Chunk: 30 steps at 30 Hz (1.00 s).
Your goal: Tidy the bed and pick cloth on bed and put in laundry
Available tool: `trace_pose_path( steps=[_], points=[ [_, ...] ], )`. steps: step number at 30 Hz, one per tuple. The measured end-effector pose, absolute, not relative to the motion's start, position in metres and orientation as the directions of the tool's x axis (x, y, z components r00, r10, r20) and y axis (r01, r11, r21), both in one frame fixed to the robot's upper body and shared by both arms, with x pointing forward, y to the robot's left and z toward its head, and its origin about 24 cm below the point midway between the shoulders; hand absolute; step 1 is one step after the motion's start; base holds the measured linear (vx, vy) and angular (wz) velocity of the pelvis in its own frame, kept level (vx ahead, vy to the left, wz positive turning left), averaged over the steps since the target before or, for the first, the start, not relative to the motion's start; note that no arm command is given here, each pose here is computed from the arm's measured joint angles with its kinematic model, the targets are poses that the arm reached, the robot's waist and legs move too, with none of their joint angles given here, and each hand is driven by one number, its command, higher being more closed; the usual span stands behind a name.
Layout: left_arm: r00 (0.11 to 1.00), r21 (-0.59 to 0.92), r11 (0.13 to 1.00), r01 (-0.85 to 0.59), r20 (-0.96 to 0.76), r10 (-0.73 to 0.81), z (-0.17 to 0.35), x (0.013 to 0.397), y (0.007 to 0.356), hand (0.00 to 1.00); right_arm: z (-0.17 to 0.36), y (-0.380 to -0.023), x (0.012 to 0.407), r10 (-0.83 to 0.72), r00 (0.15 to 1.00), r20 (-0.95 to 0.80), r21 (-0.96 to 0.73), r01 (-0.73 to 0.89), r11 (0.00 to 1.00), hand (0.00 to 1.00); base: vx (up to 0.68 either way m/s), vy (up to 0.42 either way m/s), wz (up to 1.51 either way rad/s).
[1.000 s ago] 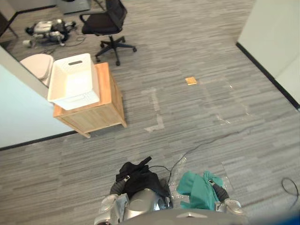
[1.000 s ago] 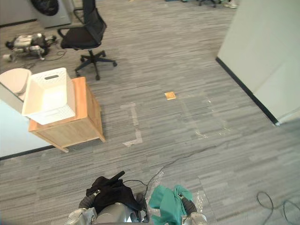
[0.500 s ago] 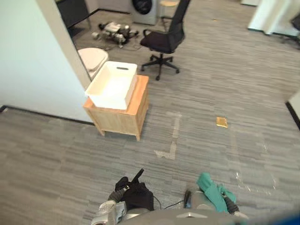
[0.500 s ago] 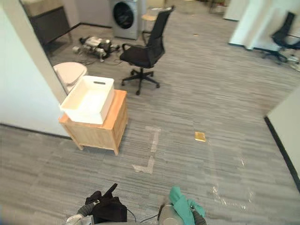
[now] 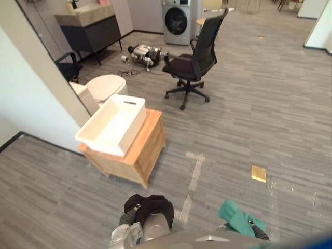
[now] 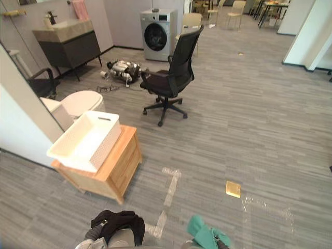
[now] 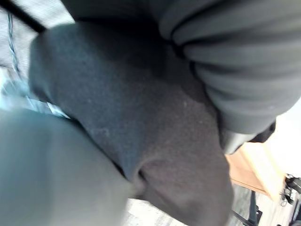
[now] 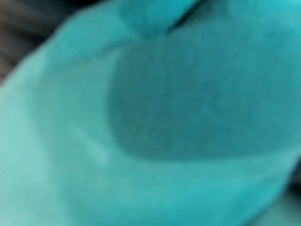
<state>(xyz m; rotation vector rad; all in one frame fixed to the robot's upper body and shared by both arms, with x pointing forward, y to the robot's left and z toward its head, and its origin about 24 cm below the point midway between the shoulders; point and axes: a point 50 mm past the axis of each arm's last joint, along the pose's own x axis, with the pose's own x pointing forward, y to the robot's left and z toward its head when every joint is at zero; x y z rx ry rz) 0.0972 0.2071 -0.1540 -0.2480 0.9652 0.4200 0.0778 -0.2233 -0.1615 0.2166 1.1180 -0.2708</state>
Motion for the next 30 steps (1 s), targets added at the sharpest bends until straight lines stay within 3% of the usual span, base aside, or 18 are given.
trace_pose_path(
  steps=[3,6,15,19,24,30],
  points=[
    [0.467,-0.017,0.901,-0.434,-0.86,0.208,-0.158,0.081,0.205,1.0,-0.157,-0.227,0.092,-0.106,0.473,-0.875,0.05,0.307,0.95,1.0,0.5,0.05,-0.12],
    [0.477,0.009,0.924,-0.383,-0.855,0.206,-0.155,0.09,0.217,1.0,-0.16,-0.213,0.088,-0.082,0.491,-0.867,0.077,0.295,0.952,1.0,0.39,0.075,0.97],
    [0.399,0.028,0.929,-0.369,-0.898,0.186,-0.162,0.076,0.212,1.0,-0.154,-0.224,0.099,-0.129,0.529,-0.839,-0.014,0.215,0.977,1.0,0.45,0.061,0.74],
    [0.421,0.008,0.913,-0.408,-0.886,0.196,-0.158,0.093,0.212,1.0,-0.153,-0.22,0.097,-0.129,0.551,-0.824,-0.009,0.215,0.977,1.0,0.28,-0.218,1.8],
    [0.464,-0.001,0.889,-0.458,-0.853,0.238,-0.154,0.099,0.213,1.0,-0.16,-0.2,0.077,-0.069,0.505,-0.86,0.01,0.153,0.988,1.0,0.27,-0.378,1.7],
    [0.439,-0.021,0.866,-0.499,-0.868,0.232,-0.159,0.092,0.19,1.0,-0.152,-0.207,0.103,-0.039,0.548,-0.835,-0.007,0.06,0.998,1.0,0.17,-0.331,0.9]
  ],
)
